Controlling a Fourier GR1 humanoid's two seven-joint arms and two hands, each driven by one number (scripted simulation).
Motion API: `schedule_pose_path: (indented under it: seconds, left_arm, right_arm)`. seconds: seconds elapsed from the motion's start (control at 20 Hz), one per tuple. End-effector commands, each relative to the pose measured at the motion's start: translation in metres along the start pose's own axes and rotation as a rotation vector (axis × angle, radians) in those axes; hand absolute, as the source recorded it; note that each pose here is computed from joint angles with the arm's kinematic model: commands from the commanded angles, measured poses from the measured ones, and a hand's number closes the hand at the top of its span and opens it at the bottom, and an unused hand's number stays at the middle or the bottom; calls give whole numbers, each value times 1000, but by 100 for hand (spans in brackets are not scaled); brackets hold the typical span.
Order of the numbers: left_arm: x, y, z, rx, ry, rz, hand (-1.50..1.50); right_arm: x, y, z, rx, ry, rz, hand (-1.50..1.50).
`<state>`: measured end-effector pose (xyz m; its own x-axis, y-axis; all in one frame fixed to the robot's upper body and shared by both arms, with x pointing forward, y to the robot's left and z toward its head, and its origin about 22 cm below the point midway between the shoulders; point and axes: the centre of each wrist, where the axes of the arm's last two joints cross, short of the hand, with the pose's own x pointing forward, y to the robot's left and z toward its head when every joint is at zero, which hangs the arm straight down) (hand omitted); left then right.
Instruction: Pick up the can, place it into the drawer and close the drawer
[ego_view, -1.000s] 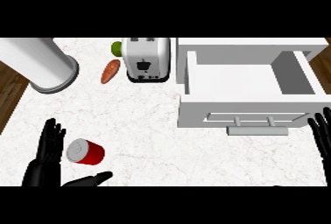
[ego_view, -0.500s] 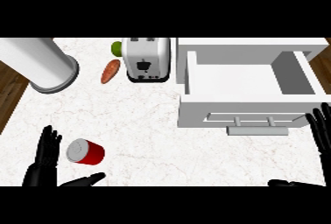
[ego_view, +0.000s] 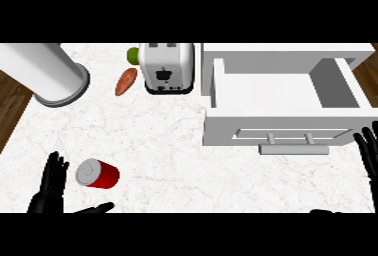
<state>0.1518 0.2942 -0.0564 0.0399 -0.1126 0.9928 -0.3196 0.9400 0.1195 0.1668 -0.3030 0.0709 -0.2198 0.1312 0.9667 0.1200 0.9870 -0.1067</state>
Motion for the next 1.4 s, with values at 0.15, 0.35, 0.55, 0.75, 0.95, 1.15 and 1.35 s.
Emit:
schedule_pose_path:
  seconds: [0.15,0.35,0.55,0.75,0.95,1.15,1.35]
  left_arm:
    - [-13,-7,-1,5,25,13,-150]
    - [-31,4,-7,42,40,43,-150]
    - [-25,9,-17,6,57,16,-150]
    - [-48,-8,8,5,59,37,-150]
    - [-41,15,-25,32,35,28,-150]
    - [-44,-5,-20,24,50,33,-150]
    - [-56,-22,-46,12,55,35,-150]
  right_arm:
    - [11,12,3,-9,-1,-28,-150]
    - [4,4,0,-14,-9,-4,-150]
    - [8,3,-2,9,6,-10,-150]
    - [4,6,10,-3,4,-14,-150]
    - [17,8,-2,6,5,6,-150]
    - [25,-10,-5,-9,8,-1,-150]
    - [18,9,10,12,1,-17,-150]
